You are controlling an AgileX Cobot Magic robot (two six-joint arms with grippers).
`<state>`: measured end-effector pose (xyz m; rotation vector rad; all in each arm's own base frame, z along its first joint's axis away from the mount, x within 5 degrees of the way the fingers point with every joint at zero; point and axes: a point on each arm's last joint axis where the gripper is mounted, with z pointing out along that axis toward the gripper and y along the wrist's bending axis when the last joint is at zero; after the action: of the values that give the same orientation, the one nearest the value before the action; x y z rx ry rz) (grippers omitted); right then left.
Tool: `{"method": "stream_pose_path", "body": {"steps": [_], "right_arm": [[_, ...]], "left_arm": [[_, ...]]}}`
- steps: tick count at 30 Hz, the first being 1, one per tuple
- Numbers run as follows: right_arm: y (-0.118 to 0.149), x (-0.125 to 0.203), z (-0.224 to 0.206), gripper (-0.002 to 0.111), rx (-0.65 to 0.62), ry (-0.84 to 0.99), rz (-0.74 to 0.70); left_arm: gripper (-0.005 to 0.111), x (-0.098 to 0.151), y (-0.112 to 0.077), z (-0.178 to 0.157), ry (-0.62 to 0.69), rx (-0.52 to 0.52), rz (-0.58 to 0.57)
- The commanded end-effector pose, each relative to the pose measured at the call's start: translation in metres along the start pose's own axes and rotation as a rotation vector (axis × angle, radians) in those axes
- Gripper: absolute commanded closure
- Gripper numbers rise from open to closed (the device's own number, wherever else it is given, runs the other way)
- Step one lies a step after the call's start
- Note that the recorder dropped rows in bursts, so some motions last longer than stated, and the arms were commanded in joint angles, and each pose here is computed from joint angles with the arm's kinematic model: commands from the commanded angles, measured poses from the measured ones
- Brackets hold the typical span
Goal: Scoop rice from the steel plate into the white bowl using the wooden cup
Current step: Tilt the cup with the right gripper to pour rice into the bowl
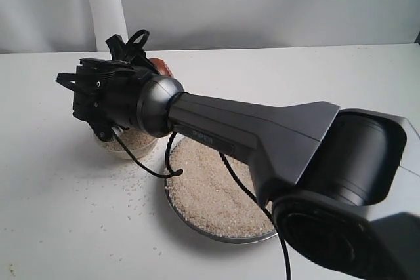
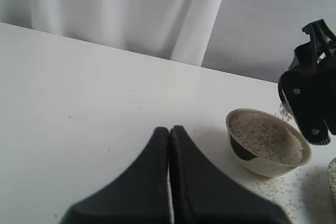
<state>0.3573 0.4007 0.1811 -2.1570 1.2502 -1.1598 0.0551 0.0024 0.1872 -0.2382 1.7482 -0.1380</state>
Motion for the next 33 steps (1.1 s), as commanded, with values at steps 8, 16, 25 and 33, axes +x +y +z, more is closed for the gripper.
{"method": "stream_pose_path", "body": {"steps": [8, 16, 25, 33], "right_arm": [[-0.002, -0.005, -0.015, 0.108, -0.001, 0.012, -0.102], [-0.001, -0.008, -0.018, 0.108, -0.001, 0.01, -0.129], [-0.008, -0.011, -0.019, 0.108, 0.079, -0.004, -0.159], [-0.014, -0.014, -0.02, 0.108, 0.147, -0.034, -0.162]], "left_arm": [[0.107, -0.002, -0.001, 0.0, -0.01, 0.008, -0.005], [0.107, -0.002, -0.001, 0.0, -0.01, 0.008, -0.005], [0.107, -0.002, -0.001, 0.0, -0.01, 0.008, -0.005], [0.107, -0.002, -0.001, 0.0, -0.01, 0.008, -0.005]]}}
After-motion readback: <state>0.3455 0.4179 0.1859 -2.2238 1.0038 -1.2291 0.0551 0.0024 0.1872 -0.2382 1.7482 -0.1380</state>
